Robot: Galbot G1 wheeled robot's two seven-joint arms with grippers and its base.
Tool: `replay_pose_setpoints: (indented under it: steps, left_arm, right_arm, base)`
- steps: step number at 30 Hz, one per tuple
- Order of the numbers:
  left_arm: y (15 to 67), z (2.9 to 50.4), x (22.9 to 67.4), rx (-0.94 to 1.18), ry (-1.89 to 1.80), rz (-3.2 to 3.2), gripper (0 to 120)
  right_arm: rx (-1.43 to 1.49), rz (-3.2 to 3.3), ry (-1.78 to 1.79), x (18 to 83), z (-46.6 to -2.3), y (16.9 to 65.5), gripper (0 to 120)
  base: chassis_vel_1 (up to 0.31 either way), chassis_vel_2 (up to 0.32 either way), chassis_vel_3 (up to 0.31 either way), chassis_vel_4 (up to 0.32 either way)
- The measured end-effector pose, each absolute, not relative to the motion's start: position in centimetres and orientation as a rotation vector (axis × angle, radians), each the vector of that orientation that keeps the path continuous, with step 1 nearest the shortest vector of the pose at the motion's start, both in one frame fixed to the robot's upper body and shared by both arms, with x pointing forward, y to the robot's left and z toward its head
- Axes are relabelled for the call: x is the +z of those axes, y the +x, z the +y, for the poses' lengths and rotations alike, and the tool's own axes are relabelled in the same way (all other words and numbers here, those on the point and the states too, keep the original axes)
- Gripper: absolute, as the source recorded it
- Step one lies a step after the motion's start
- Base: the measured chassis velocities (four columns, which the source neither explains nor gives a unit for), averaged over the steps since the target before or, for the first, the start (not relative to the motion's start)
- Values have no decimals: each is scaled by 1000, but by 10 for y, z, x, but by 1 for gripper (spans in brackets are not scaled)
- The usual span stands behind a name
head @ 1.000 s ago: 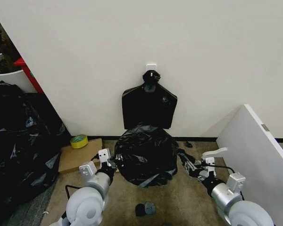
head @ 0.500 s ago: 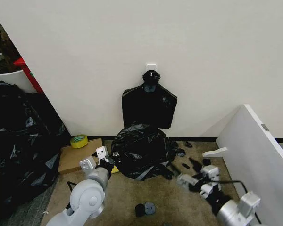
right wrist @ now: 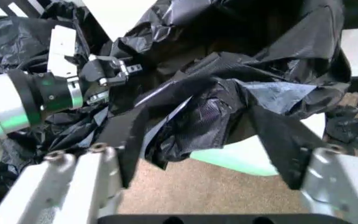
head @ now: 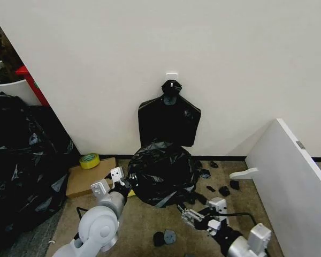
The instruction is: Place the garbage bag over the trash bin.
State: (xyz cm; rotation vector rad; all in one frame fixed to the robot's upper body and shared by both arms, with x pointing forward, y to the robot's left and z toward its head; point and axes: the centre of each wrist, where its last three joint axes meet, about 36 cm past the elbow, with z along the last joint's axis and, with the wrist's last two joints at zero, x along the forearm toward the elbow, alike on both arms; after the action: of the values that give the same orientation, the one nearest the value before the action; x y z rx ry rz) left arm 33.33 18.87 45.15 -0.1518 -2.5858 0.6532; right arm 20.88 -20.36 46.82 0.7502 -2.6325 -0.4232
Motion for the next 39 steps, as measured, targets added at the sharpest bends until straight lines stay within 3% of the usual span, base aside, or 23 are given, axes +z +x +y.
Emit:
replay_pose_setpoints:
  steps: [16,29,39]
  left_arm:
    - [331,186,457,660,-170,-2608,1]
    - [334,185,458,695,-136,-2575,1]
    - [339,189,470,793,-116,-2522,1]
  right_arm:
    - [-426,-2644,695,467,-201,211,0]
    - [-257,-2682,821,453,-209,200,0]
    - [32,-2697,863,395,-223,203,0]
  base:
    - [0,0,0,0]
    - [0,0,0,0]
    - [0,0,0,0]
